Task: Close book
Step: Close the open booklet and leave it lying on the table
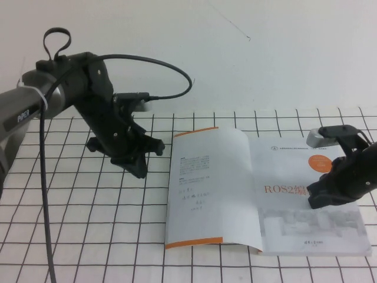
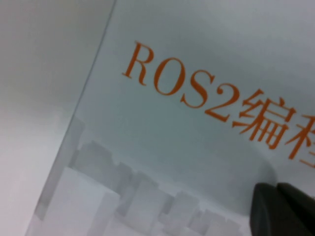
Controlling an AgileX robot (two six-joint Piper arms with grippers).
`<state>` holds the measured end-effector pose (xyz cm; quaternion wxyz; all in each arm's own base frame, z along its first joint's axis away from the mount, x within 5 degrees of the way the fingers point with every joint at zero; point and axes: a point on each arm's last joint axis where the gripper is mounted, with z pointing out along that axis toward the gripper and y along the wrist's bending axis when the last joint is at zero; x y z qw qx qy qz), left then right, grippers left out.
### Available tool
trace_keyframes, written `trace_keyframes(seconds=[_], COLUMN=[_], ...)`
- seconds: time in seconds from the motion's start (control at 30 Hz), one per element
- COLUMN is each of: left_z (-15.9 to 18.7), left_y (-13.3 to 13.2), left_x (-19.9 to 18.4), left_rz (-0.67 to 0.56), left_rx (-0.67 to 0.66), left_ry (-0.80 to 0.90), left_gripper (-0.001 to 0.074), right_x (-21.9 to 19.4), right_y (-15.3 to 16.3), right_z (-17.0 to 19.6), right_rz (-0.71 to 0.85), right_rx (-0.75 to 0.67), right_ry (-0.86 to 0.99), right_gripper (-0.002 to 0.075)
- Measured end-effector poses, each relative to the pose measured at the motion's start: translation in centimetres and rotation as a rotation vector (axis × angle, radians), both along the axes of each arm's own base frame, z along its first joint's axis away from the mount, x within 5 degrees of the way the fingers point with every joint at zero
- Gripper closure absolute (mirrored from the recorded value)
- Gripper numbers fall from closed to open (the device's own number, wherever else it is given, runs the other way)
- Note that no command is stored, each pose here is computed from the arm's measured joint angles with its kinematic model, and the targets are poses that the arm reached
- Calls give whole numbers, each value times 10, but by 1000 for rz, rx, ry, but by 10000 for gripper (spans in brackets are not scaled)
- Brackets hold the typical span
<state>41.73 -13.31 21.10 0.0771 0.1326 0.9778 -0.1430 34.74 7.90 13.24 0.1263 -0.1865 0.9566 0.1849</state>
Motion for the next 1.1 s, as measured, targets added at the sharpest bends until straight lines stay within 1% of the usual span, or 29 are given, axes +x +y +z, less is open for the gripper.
trace_keyframes(seconds=[0.1,0.2,0.37,0.57,0.83,0.93,1.1], left_z=[-20,-35,-55,-56,-56,-54,-49], left_y=[5,4,-8,-21,-47,-55,-68], left_x=[5,8,9,10,6,4,4], left_rz=[24,31,24,22,-24,-35,-43], left_rx=[-42,-49,-54,-93,-183,-242,-387], left_ry=[65,99,123,100,79,85,82], left_gripper=[738,738,738,738,738,738,738], right_x=[1,3,4,5,5,5,5], right_y=[3,7,10,10,10,10,10], right_z=[-3,-5,-6,-6,-6,-6,-6], right_rz=[7,-8,-19,-22,-24,-24,-29], right_rx=[0,14,26,29,30,31,34], right_ry=[4,3,-1,-3,-5,-6,-7], right_gripper=[729,729,729,729,729,729,729])
